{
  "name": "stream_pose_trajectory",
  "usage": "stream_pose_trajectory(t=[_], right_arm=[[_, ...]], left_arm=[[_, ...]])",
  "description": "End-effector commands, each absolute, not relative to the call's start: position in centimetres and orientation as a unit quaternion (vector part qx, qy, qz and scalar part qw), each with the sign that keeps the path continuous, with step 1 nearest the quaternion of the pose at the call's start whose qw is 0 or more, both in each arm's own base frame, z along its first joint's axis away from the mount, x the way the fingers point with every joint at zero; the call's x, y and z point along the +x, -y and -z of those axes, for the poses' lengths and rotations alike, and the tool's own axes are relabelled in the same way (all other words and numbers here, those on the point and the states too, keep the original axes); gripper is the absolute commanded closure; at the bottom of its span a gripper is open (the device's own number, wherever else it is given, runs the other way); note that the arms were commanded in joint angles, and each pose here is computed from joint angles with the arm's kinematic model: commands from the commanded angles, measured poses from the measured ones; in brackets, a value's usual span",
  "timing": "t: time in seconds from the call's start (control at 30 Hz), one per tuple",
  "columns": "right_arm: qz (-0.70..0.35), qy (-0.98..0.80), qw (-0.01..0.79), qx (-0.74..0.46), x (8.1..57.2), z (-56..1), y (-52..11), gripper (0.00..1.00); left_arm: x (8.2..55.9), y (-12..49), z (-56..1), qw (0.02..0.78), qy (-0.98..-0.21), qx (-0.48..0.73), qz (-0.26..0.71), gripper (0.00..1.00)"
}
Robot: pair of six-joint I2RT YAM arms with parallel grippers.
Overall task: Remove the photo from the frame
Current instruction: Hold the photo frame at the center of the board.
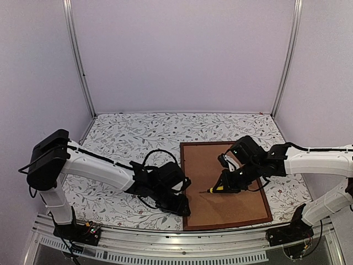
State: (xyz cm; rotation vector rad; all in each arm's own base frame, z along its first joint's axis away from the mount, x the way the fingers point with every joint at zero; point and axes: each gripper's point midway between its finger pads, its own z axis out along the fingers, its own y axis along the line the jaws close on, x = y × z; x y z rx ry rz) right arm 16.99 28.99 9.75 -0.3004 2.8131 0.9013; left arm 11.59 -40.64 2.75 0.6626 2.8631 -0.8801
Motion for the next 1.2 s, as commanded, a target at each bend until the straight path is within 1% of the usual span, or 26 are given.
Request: stream_pose_trajectory(t=[0.0, 0.2, 0.47, 0.8, 1.17], right_arm=[[-0.313, -0.939, 0.08, -0.117, 15.9, -10.3, -28.8, 1.0], [-0.356, -0.921, 0.041, -0.152, 13.5, -10.4, -29.7, 1.0], [-0.397, -0.905, 0.013, -0.151, 12.0, -10.1, -30.7, 1.0], [-0.408, -0.902, -0.01, -0.141, 11.6, -8.7, -31.3, 1.0], [-0.398, -0.908, -0.026, -0.131, 11.5, -7.2, -31.3, 1.0]], left_arm=[[11.7, 41.4, -3.8, 0.05, -0.927, 0.232, 0.291, 0.6], [13.8, 39.3, -5.1, 0.081, -0.931, 0.2, 0.295, 0.66], [14.0, 39.3, -4.1, 0.068, -0.927, 0.216, 0.299, 0.71], [13.5, 39.8, -2.4, 0.047, -0.925, 0.222, 0.305, 0.76], [14.2, 40.0, -1.0, 0.039, -0.933, 0.208, 0.293, 0.86]])
